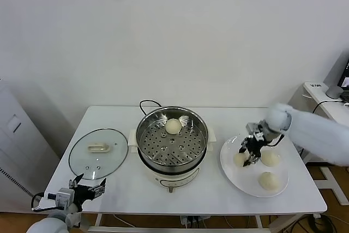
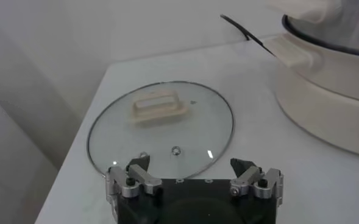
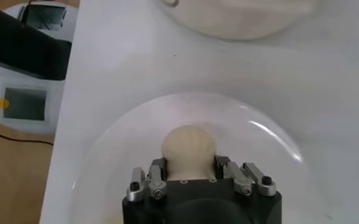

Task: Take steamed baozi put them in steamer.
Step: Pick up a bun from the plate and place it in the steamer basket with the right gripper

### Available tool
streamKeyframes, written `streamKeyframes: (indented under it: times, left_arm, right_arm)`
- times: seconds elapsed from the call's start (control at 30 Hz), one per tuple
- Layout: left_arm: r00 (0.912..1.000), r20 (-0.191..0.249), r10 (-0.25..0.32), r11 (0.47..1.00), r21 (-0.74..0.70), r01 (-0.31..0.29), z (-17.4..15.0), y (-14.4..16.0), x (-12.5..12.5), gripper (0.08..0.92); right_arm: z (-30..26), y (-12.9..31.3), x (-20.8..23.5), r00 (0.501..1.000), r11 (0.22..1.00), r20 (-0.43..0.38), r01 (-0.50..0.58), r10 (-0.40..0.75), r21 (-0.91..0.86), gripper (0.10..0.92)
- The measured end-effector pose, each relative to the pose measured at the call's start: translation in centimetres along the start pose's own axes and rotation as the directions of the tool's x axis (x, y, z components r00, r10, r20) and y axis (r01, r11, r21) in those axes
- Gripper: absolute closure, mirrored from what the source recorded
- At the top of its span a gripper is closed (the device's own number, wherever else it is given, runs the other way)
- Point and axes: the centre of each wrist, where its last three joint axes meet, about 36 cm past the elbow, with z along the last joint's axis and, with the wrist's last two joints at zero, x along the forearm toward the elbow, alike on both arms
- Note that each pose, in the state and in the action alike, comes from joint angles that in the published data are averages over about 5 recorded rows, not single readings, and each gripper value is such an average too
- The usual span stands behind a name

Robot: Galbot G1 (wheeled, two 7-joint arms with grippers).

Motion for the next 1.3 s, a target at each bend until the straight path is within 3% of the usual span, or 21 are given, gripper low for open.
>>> streamKeyframes:
  times: [0.3,0.57,0.87,1.3]
  left_arm:
    - [1.0000,0.005,0.002,1.000,-0.003,-0.002,-0.3,-0.1,0.1,0.177]
    - [1.0000,0.006,0.004,1.000,-0.003,-0.004,-0.3,-0.2,0.1,0.177]
    - [1.0000,0.003,0.007,1.000,0.000,-0.007,0.0,-0.3,0.3,0.177]
    - [1.0000,0.000,0.000,1.000,0.002,0.000,0.1,-0.1,0.4,0.177]
  right_arm:
    - [-5.6,-1.6,8.9,0.996,0.997,0.055,-0.077,0.077,0.006,0.547]
    - [-12.1,-2.5,11.3,0.982,0.993,0.151,-0.113,0.114,-0.014,0.547]
    - [-18.9,-3.7,9.7,0.968,0.992,0.215,-0.125,0.130,-0.036,0.543]
    - [-26.2,-4.1,1.8,0.969,0.994,0.224,-0.099,0.107,-0.046,0.545]
